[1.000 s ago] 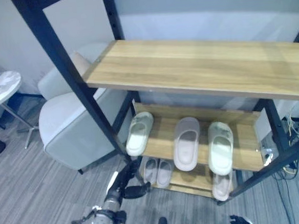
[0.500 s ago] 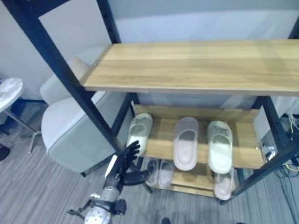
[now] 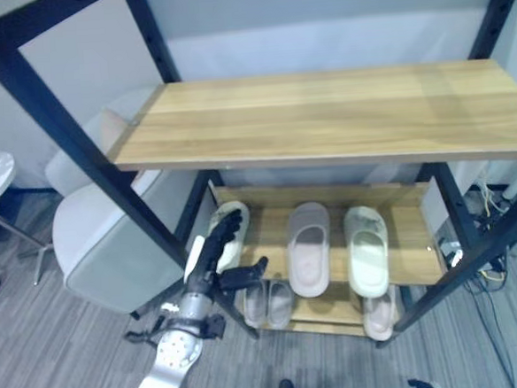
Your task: Arrange the slippers neatly on the shoe rack.
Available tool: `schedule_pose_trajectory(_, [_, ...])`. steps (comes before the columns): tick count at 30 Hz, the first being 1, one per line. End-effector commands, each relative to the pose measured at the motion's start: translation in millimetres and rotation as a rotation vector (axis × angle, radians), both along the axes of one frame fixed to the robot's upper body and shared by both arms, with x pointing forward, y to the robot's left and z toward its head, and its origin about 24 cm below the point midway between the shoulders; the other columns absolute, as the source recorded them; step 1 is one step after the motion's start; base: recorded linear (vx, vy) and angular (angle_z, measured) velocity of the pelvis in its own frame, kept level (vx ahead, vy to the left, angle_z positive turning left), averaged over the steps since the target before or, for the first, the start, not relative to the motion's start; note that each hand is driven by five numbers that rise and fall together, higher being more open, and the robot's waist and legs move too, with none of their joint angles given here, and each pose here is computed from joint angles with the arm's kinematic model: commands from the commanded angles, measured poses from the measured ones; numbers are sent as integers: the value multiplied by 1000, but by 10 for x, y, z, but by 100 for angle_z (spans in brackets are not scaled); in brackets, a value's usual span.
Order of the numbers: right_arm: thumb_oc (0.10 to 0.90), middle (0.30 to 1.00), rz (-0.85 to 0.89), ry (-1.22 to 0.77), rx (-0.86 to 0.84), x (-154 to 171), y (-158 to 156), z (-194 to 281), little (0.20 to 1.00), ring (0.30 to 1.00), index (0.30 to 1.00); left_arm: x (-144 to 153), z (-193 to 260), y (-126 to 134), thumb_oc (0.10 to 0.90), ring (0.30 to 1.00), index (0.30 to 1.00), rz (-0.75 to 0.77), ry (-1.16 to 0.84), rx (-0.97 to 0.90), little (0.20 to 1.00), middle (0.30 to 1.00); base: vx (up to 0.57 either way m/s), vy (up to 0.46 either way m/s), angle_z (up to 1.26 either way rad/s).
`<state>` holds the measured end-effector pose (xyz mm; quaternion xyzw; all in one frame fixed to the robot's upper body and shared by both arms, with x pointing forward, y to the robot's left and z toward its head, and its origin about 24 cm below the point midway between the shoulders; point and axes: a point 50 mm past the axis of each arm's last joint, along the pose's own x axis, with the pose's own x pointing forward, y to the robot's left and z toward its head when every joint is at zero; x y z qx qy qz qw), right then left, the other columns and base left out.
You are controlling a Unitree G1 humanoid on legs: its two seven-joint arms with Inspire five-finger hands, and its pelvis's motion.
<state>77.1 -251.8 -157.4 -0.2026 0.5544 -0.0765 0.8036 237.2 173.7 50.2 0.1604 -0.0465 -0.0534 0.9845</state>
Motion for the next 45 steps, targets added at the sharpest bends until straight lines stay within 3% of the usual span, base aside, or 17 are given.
schedule_pose_trajectory(1, [800,900,35,-24,-47,41,-49,31,900,900,900,324,514,-116,800,900,900,2,-312,47,900,900,31,5,-15])
schedule_pose_trajectory(17, [800,900,33,-7,-50,-64,-76,25,900,900,900,662,451,-34,800,900,900,108,-294,255,900,900,27,9,-20])
schedule_pose_trajectory(32, [800,900,64,-43,-60,20,-79,55,900,900,900,889,448,49,800,900,900,201,-266,319,900,900,-16,1,-17])
schedule_pose_trajectory(33, [800,900,68,-45,-63,23,-86,60,900,900,900,903,441,61,712,768,768,207,-260,321,768,768,0,0,0])
schedule_pose_trajectory(34, [800,900,70,-46,-65,25,-91,62,900,900,900,915,435,74,525,488,488,213,-253,324,488,488,0,0,0])
schedule_pose_trajectory(35, [800,900,74,-46,-65,25,-92,63,900,900,900,926,440,85,400,300,300,215,-253,330,300,300,7,9,-5])
schedule_pose_trajectory(45, [800,900,70,-38,-61,-35,-94,55,900,900,900,908,492,81,400,300,300,208,-277,305,300,300,17,-1,-7])
